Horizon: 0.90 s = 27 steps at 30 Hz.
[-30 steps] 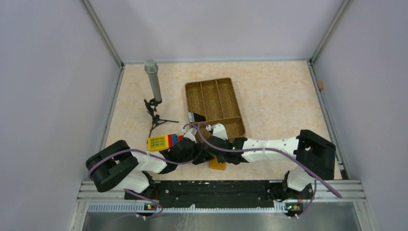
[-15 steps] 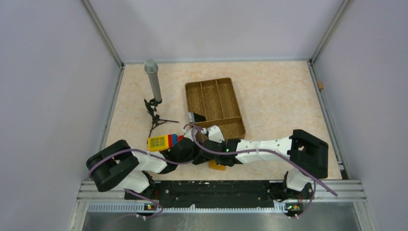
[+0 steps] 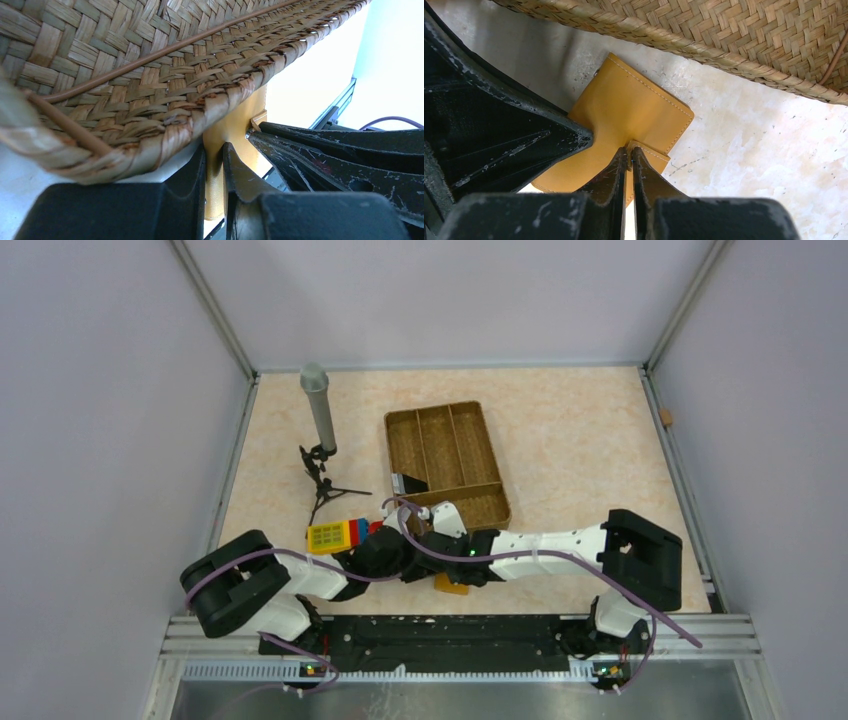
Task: Put the credit cards into the card holder
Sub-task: Close the card holder at the corner of the board.
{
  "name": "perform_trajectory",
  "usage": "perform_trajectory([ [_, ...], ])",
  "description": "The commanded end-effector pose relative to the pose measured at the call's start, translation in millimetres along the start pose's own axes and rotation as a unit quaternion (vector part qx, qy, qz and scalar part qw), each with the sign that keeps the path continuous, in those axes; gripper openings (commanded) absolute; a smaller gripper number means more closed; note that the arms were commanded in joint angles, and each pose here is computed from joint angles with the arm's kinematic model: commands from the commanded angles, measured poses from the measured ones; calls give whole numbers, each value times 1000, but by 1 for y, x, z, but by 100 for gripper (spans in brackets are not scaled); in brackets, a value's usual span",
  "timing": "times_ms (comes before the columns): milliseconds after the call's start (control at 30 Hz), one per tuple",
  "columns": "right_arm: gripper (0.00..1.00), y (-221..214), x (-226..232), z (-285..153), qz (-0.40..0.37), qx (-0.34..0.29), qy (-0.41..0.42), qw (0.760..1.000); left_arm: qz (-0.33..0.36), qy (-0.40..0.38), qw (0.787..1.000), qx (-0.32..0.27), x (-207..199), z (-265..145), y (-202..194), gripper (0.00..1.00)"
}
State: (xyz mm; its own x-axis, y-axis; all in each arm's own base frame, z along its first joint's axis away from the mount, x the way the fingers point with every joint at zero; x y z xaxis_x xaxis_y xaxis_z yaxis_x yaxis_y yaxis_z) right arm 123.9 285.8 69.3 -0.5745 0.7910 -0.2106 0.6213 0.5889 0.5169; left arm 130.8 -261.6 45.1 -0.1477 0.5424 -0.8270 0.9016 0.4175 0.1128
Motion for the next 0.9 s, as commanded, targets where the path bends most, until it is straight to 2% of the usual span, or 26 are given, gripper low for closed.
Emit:
perform_trajectory([
  [0, 4, 6, 34, -10, 11, 6, 72, 997, 17, 117, 993, 26, 58, -7, -14, 11],
  [333, 8, 5, 38, -14, 11, 8, 72, 997, 16, 117, 993, 29, 58, -6, -15, 11],
  [867, 9, 3, 49, -9, -1, 18, 70, 997, 16, 117, 993, 31, 58, -6, -15, 10],
])
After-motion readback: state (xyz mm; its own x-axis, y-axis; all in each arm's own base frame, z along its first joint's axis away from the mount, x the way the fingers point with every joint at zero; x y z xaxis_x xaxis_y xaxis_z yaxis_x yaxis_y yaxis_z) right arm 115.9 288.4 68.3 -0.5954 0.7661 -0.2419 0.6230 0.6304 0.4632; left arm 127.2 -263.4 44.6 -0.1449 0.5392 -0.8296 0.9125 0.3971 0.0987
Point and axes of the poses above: each gripper's point midway between its finger pads, its own z axis out along the fingers, its own x axis along the line the jaws close on, y = z × x, the point moved 4 cm from there along -z, back along the fingers, and after that the axes turned 12 degrees about -z, right-handed, at the moved point
